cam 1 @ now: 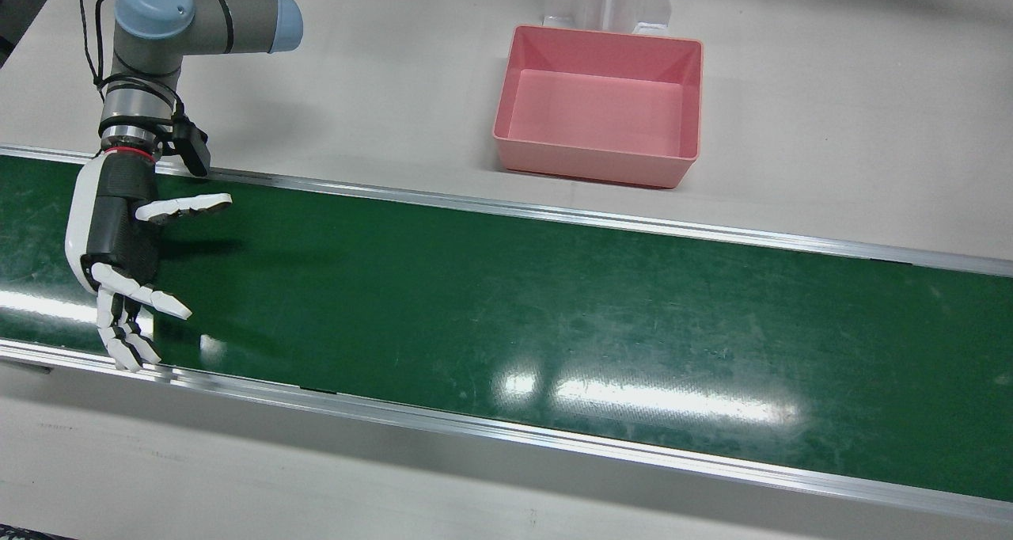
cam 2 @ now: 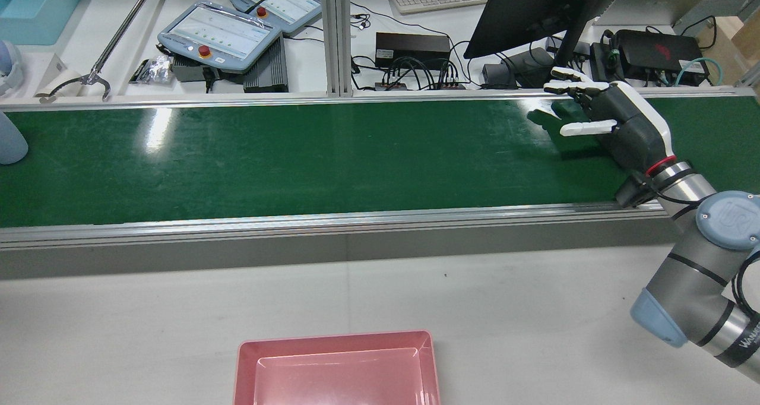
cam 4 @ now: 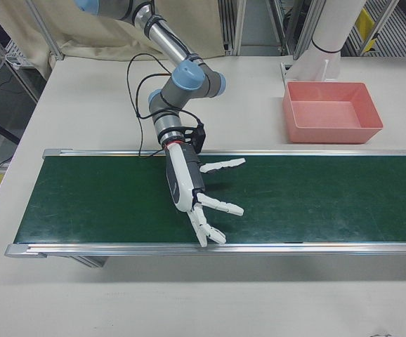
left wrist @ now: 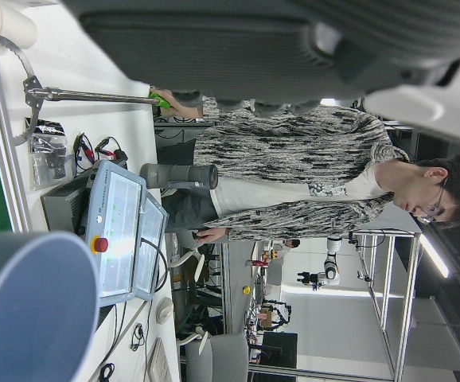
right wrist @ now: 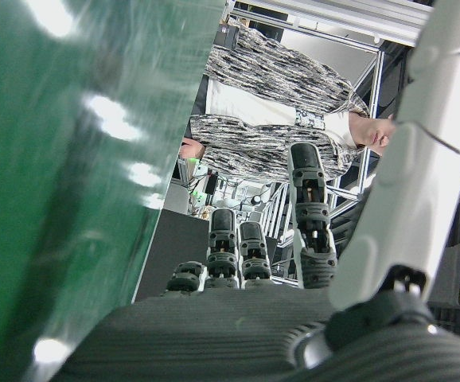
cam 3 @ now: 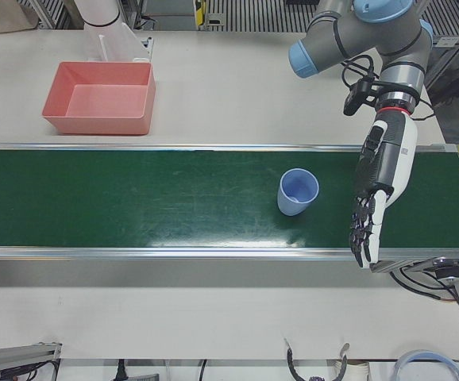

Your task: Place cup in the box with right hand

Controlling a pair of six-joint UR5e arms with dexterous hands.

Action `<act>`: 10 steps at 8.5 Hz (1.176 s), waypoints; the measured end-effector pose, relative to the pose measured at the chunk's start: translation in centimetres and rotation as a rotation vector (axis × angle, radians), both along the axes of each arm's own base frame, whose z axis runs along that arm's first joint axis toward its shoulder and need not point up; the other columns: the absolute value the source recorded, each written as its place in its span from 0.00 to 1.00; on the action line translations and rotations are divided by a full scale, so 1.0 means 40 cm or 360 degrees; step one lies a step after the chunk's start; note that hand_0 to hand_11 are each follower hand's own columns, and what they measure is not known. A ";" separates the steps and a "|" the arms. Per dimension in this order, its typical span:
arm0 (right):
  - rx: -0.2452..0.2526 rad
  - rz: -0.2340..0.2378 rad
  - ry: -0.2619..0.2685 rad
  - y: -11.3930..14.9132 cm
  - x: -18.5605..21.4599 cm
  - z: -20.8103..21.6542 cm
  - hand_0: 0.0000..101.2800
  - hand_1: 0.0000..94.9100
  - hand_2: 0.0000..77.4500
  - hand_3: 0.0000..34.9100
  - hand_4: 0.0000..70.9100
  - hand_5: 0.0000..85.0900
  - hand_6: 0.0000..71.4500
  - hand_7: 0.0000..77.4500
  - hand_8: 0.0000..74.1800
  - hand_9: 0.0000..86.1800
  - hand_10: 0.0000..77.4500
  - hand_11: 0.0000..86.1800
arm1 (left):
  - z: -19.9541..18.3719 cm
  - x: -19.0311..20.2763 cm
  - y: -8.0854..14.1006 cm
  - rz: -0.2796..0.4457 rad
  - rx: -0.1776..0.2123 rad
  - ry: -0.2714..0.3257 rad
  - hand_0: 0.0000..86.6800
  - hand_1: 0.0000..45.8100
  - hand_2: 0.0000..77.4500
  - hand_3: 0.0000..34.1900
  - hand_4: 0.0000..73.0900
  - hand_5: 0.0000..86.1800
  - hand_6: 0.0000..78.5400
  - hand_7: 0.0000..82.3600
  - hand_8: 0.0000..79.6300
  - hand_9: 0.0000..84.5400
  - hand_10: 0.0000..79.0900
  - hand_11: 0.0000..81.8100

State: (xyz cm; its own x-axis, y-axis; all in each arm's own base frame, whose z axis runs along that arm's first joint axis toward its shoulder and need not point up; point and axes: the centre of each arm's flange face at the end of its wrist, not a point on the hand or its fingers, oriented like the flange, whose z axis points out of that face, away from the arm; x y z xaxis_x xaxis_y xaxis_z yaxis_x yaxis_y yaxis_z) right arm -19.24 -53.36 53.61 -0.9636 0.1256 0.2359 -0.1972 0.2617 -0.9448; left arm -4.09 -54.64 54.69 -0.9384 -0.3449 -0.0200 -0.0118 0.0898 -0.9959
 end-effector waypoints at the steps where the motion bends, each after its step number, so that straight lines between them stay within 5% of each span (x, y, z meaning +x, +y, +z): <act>1: 0.0001 -0.0003 0.0000 -0.001 -0.003 -0.001 0.52 0.17 0.05 0.00 0.38 0.07 0.08 0.29 0.18 0.26 0.05 0.08 | 0.000 0.000 0.000 0.0000 0.0001 0.0000 0.00 0.01 0.01 0.00 0.01 0.01 0.01 0.01 0.00 0.00 0.00 0.00; 2: 0.0003 -0.0004 0.0000 -0.001 -0.006 -0.003 0.52 0.13 0.02 0.00 0.38 0.07 0.08 0.29 0.18 0.26 0.05 0.08 | 0.000 0.000 0.000 0.0000 0.0001 0.0000 0.00 0.01 0.01 0.00 0.01 0.01 0.01 0.01 0.00 0.00 0.00 0.00; 3: 0.0003 -0.0003 -0.0001 -0.002 -0.006 -0.004 0.51 0.19 0.05 0.00 0.37 0.07 0.08 0.29 0.18 0.26 0.04 0.08 | 0.000 0.000 0.000 0.0000 0.0001 0.0000 0.00 0.01 0.01 0.00 0.01 0.01 0.00 0.01 0.00 0.00 0.00 0.00; 4: 0.0004 -0.0002 -0.0003 -0.004 -0.005 -0.005 0.51 0.10 0.15 0.00 0.41 0.07 0.08 0.30 0.18 0.26 0.04 0.07 | -0.001 0.000 0.000 0.0000 0.0001 0.0000 0.00 0.01 0.01 0.00 0.01 0.01 0.01 0.01 0.00 0.00 0.00 0.00; 6: 0.0008 0.0000 -0.0007 -0.008 -0.006 -0.009 0.51 0.14 0.01 0.00 0.42 0.07 0.08 0.30 0.18 0.26 0.04 0.07 | -0.001 0.000 0.000 0.0000 0.0000 0.0001 0.00 0.01 0.01 0.00 0.01 0.01 0.00 0.01 0.00 0.00 0.00 0.00; 8: 0.0003 0.0009 -0.0005 -0.013 -0.009 -0.006 0.51 0.17 0.02 0.00 0.41 0.06 0.08 0.30 0.18 0.26 0.04 0.07 | -0.001 0.000 0.000 0.0000 0.0001 0.0000 0.00 0.01 0.01 0.00 0.01 0.01 0.01 0.01 0.00 0.00 0.00 0.00; 9: 0.0002 0.0019 -0.0008 -0.017 -0.010 -0.006 0.51 0.10 0.10 0.00 0.45 0.07 0.08 0.30 0.18 0.26 0.04 0.07 | -0.001 0.000 0.000 0.0000 0.0001 0.0000 0.00 0.01 0.01 0.00 0.01 0.01 0.01 0.01 0.00 0.00 0.00 0.00; 10: 0.0005 0.0025 -0.0013 -0.022 -0.013 -0.011 0.51 0.16 0.08 0.00 0.45 0.06 0.08 0.30 0.18 0.26 0.04 0.07 | 0.000 0.000 0.000 0.0000 0.0000 0.0001 0.00 0.01 0.01 0.00 0.01 0.01 0.00 0.01 0.00 0.00 0.00 0.00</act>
State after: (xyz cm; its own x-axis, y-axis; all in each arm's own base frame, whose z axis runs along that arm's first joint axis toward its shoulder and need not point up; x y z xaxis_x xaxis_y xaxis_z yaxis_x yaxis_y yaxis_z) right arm -19.77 -54.25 53.16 -0.9673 0.1096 0.2285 -0.1937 0.2617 -0.9455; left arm -4.09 -54.65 54.69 -0.9384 -0.3449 -0.0195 -0.0123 0.0897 -0.9959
